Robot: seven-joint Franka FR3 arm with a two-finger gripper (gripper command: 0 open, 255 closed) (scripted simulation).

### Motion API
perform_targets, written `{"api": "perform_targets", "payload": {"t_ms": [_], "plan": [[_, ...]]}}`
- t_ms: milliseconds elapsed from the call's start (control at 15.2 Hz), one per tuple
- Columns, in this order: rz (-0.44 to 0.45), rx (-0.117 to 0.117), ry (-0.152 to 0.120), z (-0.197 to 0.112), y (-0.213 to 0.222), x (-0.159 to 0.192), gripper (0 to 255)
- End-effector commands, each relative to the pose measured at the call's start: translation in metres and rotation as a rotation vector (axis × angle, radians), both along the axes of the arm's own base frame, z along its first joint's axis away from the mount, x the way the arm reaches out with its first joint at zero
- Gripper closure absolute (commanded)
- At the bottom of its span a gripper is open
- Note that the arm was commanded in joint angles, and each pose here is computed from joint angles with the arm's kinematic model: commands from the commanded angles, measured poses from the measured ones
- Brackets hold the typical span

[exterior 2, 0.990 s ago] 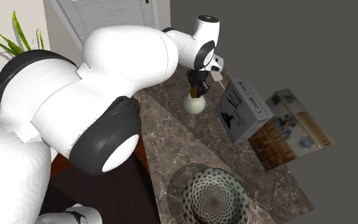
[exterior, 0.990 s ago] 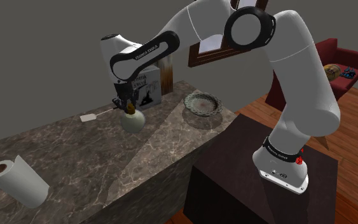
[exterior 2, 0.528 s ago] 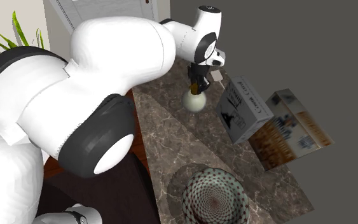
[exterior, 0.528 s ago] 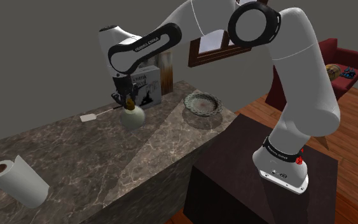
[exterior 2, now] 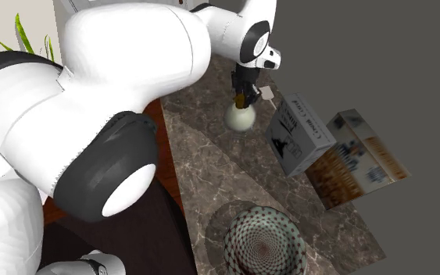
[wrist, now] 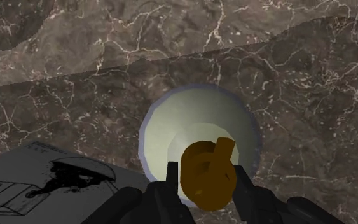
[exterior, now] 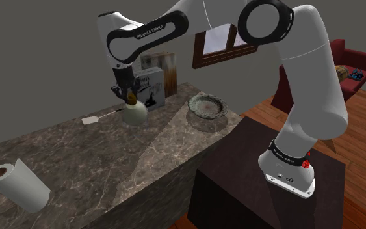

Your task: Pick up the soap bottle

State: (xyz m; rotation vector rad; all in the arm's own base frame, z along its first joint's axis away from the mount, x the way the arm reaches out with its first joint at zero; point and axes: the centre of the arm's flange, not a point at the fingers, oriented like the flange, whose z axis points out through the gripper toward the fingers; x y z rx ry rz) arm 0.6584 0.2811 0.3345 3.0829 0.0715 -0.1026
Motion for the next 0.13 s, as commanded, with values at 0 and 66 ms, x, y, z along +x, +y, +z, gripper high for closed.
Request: {"api": "perform_targets", "payload": {"t_ms": [0,66], "plan": [[0.000,0.000,0.000,0.0056,0.0005,-0.0004,255],[0.000,0.000,0.000,0.0056,0.0005,-0.0004,255]]}}
